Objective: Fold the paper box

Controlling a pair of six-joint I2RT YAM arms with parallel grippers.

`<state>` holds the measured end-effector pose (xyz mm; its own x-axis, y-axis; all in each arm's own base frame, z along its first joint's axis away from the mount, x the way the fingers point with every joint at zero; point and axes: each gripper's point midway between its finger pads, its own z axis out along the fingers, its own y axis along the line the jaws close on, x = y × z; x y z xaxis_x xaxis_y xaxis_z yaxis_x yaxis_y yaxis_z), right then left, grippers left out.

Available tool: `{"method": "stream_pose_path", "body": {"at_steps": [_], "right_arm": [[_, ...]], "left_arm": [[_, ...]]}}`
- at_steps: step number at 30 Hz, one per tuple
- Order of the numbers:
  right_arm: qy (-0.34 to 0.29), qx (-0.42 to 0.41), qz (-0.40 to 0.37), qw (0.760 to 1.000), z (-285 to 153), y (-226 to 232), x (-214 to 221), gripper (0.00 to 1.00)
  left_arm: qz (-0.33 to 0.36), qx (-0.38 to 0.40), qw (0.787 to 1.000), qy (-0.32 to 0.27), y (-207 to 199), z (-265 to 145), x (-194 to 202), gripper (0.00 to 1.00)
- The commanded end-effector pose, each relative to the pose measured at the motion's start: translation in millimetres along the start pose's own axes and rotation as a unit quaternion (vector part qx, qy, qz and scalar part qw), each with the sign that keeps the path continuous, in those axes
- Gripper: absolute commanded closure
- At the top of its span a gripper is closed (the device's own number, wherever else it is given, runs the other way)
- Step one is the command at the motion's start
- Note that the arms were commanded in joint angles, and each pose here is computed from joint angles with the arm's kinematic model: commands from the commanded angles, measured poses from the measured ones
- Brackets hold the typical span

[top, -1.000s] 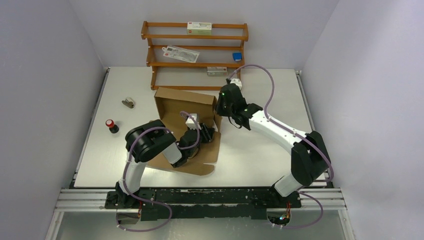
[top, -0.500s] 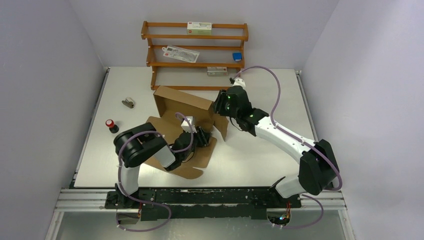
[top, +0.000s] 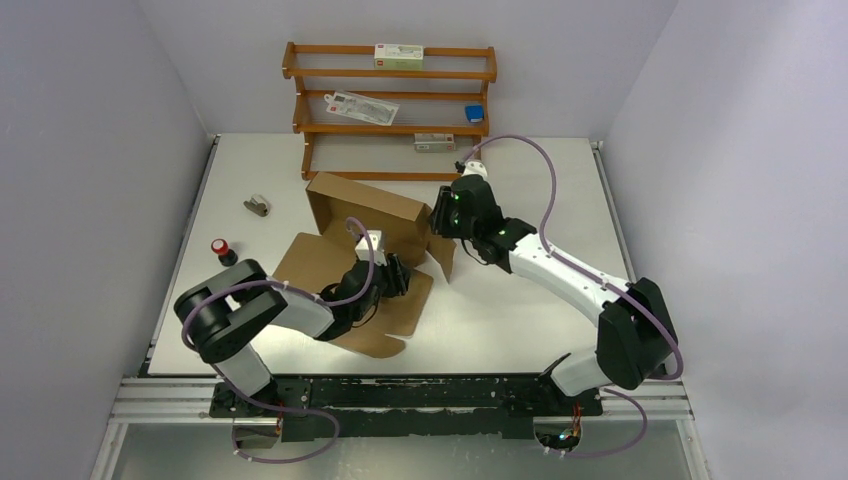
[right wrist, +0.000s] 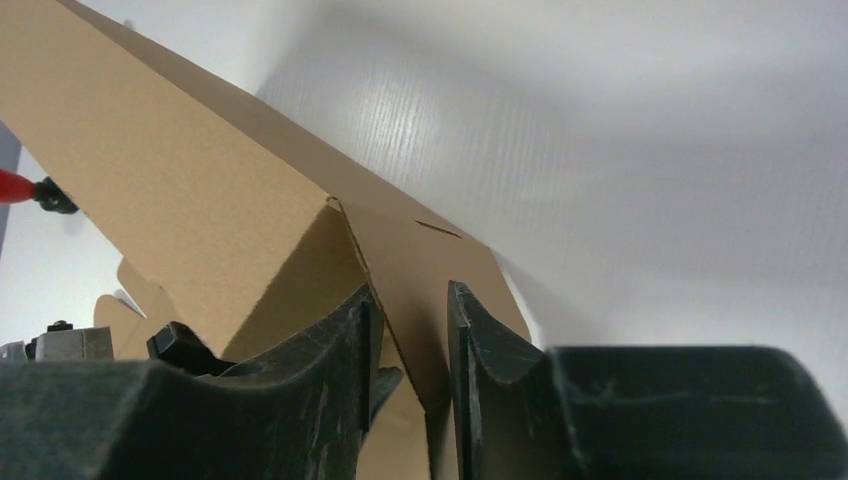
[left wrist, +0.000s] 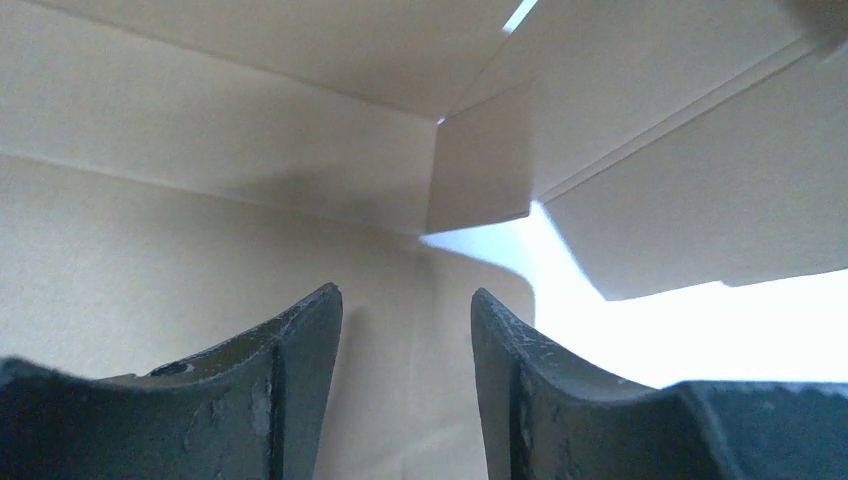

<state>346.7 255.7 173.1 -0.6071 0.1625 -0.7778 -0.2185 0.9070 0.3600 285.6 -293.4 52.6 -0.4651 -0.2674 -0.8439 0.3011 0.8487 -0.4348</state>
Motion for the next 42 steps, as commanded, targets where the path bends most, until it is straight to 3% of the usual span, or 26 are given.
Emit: {"method": "stream_pose_path", "body": {"at_steps": [1, 9, 20, 24, 42], "right_arm": [[0.021, 0.012, -0.008, 1.000, 4, -3, 8, 0.70], [0.031, 0.019, 0.022, 0.999, 11, 3, 4, 0.83], [0.005, 0.007, 0.054, 0.998, 8, 10, -6, 0.85], [-0.007, -0.002, 0.045, 0.999, 7, 7, -2, 0.83], [-0.028, -0.034, 0.005, 0.999, -18, -4, 14, 0.66]], "left_arm": [[0.041, -0.049, 0.996, 0.054, 32, -11, 28, 0.45], [0.023, -0.025, 0.996, 0.088, 29, -11, 55, 0.58], [-0.047, 0.050, 0.995, 0.072, -24, -17, 62, 0.68], [-0.047, 0.066, 0.995, 0.064, -37, -19, 63, 0.68], [-0.040, 0.042, 0.996, 0.069, -20, -17, 80, 0.70]]}}
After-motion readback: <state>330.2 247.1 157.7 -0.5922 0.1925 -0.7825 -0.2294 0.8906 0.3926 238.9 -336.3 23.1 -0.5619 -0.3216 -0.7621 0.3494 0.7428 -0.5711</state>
